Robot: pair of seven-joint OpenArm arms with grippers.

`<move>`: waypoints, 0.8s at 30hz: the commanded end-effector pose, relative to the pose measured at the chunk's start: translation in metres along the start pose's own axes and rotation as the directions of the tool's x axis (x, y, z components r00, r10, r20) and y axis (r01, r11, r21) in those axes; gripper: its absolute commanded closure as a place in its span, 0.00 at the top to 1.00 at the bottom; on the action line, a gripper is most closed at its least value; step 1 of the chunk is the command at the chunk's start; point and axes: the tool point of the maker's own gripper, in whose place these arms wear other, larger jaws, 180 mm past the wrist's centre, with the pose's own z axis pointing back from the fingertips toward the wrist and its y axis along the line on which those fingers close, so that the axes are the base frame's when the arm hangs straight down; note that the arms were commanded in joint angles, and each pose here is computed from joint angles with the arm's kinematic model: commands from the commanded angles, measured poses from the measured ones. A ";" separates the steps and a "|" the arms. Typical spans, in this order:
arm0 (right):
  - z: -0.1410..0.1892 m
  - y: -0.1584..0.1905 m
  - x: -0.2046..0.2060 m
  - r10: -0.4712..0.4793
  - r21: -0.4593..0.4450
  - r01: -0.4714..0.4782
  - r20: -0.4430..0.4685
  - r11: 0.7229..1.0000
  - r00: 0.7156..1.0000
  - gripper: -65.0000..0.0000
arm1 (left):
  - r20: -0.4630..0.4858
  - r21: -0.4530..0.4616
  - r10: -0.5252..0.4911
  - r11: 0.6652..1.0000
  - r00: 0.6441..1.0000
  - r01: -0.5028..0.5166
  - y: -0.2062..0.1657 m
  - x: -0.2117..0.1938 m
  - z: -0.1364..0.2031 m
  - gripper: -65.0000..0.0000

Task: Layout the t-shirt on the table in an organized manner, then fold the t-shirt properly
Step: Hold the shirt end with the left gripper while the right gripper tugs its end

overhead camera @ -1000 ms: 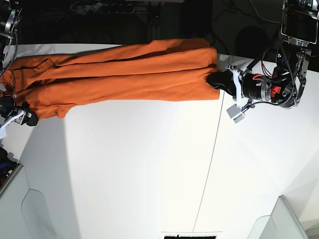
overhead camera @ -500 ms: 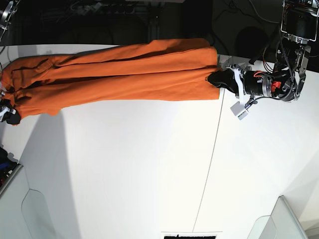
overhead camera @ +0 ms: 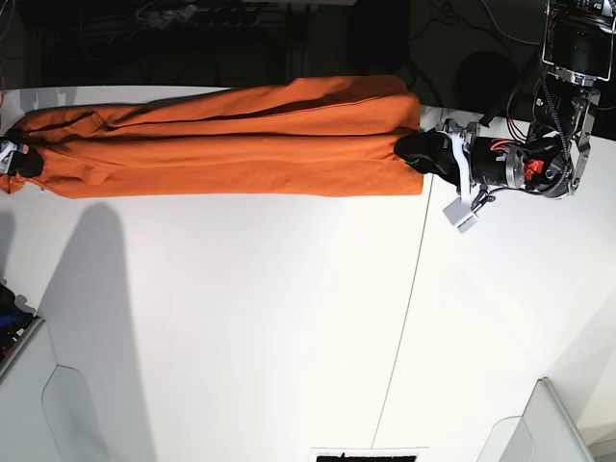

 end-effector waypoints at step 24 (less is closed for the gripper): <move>-0.001 0.037 0.026 0.121 0.059 -0.124 0.059 0.991 0.991 0.00 | 0.107 -0.109 0.028 0.994 0.994 -0.016 -0.016 0.027 0.042 0.42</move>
